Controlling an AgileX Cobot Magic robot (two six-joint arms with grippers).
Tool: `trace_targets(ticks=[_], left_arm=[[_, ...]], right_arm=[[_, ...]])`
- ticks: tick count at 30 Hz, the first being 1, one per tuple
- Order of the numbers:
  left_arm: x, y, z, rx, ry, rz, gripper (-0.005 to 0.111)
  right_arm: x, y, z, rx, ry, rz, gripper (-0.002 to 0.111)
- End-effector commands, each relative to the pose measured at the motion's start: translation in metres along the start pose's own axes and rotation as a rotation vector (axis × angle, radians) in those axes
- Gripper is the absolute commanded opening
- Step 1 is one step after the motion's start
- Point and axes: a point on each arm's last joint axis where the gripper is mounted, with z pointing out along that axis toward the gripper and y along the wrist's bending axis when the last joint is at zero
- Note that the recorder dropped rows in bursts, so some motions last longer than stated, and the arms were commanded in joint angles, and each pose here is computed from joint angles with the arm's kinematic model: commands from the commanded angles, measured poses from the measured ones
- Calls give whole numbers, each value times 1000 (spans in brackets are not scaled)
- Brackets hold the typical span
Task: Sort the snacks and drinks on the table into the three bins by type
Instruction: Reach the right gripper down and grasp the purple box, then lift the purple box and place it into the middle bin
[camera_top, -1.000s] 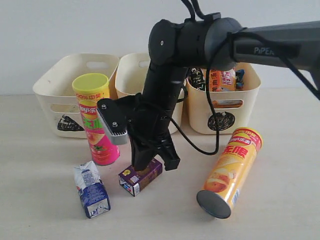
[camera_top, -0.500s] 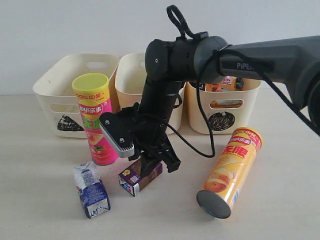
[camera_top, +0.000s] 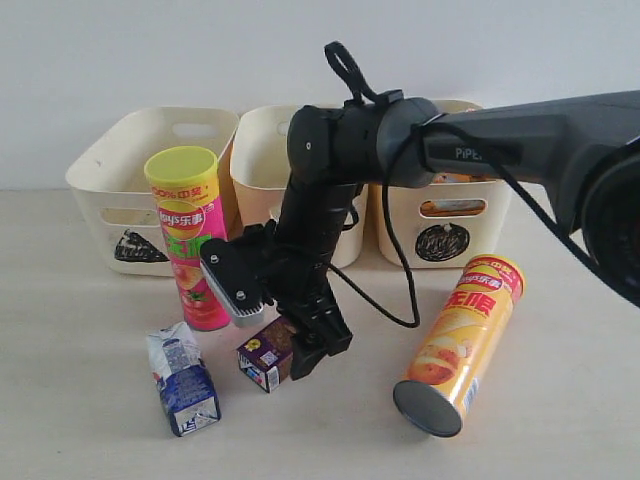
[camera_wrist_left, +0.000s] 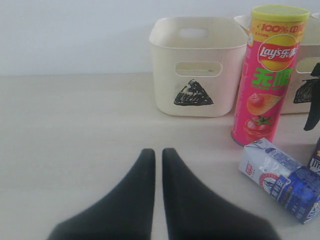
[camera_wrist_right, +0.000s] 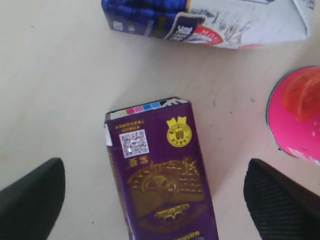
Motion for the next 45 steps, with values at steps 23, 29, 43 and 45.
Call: trace_targets(ticks=[23,29,43,45], left_arm=[[-2,0,0,1,-13,-19,4],[-2,0,0,1,-13,-19,4],[-2,0,0,1,-13,-19,4],[-2,0,0,1,-13,-19,4]], right_arm=[[9,-2,24,3,49,-32,1],[-1,2,-3,-28,36,-44,1],[-18,-13,-128,464,-83,818,0],[-13,-21,-132,546,-127,884,0]])
